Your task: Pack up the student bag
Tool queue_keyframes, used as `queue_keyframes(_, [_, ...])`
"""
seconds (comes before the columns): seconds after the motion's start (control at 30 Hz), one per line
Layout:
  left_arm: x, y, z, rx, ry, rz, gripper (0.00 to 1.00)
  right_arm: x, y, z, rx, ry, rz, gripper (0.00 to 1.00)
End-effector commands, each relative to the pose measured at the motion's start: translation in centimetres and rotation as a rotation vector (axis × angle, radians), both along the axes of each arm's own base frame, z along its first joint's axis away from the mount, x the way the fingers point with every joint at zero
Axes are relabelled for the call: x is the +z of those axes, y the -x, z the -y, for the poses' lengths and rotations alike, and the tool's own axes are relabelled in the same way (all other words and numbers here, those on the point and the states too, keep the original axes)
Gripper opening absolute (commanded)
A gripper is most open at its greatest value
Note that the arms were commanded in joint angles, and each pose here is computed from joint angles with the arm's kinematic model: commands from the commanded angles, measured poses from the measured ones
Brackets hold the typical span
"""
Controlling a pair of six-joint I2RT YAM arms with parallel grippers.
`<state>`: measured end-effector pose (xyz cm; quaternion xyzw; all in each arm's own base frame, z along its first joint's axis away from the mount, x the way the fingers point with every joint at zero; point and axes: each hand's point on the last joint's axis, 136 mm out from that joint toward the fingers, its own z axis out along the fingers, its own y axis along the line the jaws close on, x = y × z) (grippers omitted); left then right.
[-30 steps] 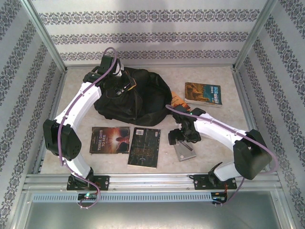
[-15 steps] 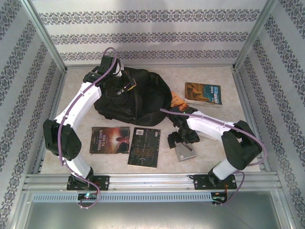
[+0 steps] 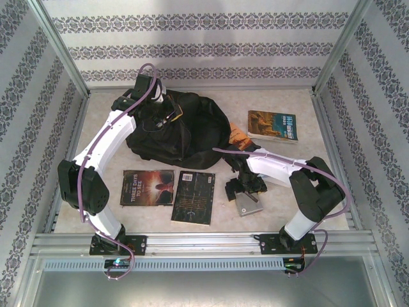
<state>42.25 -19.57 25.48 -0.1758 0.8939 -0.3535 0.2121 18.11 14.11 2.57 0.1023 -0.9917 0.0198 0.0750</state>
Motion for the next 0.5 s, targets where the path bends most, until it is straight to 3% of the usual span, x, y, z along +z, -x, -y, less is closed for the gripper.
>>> queue_keyframes(0.0, [0.5,0.2,0.7,-0.035,0.012,0.028,0.0,0.1,0.3,0.0,0.019,0.005,-0.001,0.92])
queue_keyframes(0.27, [1.4,0.2,0.7,-0.031,0.017,0.043,0.0,3.6,-0.1,-0.2,-0.011,-0.034,0.062,0.85])
queue_keyframes(0.47, [2.9,0.2,0.7,-0.026,0.028,0.067,0.0,9.1,-1.3,-0.7,-0.031,-0.113,0.161,0.84])
